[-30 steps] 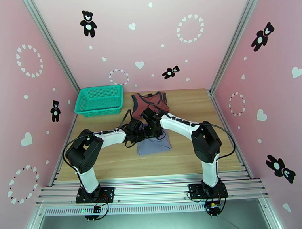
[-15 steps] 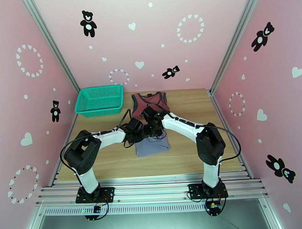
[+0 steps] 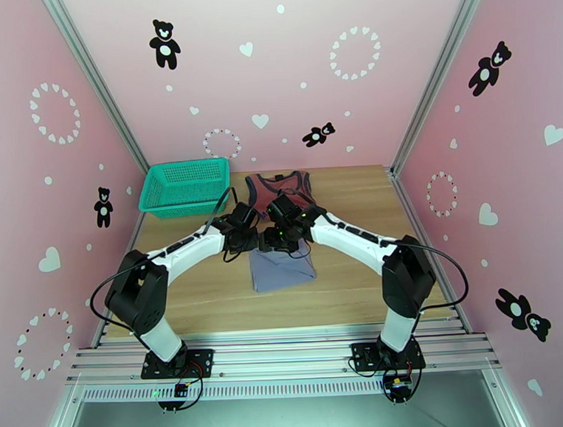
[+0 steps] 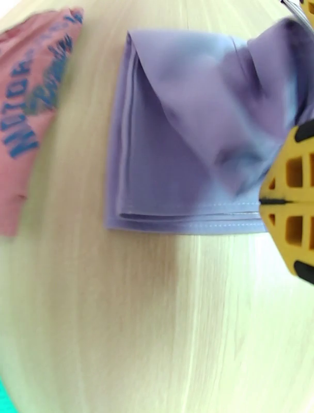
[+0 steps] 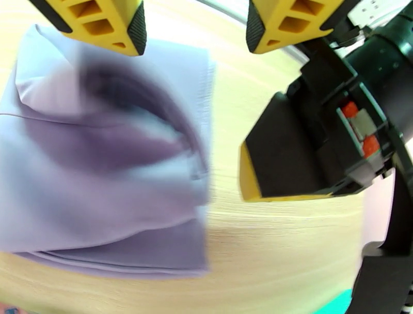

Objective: Fold and stack the mixed laundry pile

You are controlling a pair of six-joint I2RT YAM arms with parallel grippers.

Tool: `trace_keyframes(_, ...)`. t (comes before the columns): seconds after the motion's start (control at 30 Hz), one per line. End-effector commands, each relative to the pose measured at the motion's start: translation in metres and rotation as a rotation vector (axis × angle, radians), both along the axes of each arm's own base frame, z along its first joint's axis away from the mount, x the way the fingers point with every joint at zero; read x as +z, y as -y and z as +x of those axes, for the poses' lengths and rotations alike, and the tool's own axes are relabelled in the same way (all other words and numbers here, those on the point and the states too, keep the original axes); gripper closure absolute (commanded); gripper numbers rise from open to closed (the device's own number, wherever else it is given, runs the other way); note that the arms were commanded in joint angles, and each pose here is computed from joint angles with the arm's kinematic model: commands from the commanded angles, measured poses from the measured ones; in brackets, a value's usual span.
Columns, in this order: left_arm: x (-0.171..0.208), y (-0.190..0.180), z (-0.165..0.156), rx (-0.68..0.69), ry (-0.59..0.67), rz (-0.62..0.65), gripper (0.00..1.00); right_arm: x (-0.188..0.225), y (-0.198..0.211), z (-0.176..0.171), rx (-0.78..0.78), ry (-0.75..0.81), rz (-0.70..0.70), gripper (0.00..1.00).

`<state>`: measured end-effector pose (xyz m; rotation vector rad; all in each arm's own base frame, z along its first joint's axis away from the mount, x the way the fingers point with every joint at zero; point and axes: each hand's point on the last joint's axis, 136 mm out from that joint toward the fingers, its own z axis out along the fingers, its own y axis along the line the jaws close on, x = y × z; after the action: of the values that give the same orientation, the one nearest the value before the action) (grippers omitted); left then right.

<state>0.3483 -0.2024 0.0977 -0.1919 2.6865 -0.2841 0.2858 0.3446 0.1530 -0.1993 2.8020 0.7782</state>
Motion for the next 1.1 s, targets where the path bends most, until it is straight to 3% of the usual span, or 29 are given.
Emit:
trace_keyframes(0.0, 0.018, -0.019, 0.001, 0.021, 0.032, 0.027, 1.0, 0.04, 0.001, -0.009, 0.031, 0.069, 0.054, 0.46)
trace_keyframes(0.13, 0.027, -0.023, 0.0, 0.024, 0.047, 0.017, 1.0, 0.044, 0.025, 0.002, 0.037, 0.116, -0.015, 0.53)
trace_keyframes(0.3, 0.032, -0.021, -0.001, 0.022, 0.051, -0.004, 1.0, 0.015, 0.038, 0.032, 0.07, 0.109, -0.049, 0.92)
trace_keyframes(0.37, 0.034, -0.02, -0.002, 0.02, 0.052, -0.014, 1.0, -0.004, 0.044, 0.047, 0.067, 0.093, -0.065, 0.95)
trace_keyframes(0.43, 0.035, -0.019, -0.003, 0.018, 0.054, -0.027, 1.0, -0.024, 0.05, 0.055, 0.079, 0.066, -0.087, 0.85)
trace_keyframes(0.53, 0.034, -0.011, -0.001, 0.003, 0.044, -0.058, 1.0, -0.048, 0.056, 0.061, 0.105, 0.052, -0.14, 0.55)
trace_keyframes(0.6, 0.033, -0.006, -0.001, -0.005, 0.033, -0.077, 1.0, -0.06, 0.059, 0.063, 0.135, 0.049, -0.167, 0.48)
trace_keyframes(0.8, 0.031, -0.002, -0.003, -0.006, 0.022, -0.101, 1.0, -0.086, 0.06, 0.069, 0.233, 0.037, -0.156, 0.44)
trace_keyframes(1.07, 0.025, -0.005, -0.009, 0.006, 0.005, -0.105, 1.0, -0.109, 0.041, 0.063, 0.342, -0.035, -0.067, 0.47)
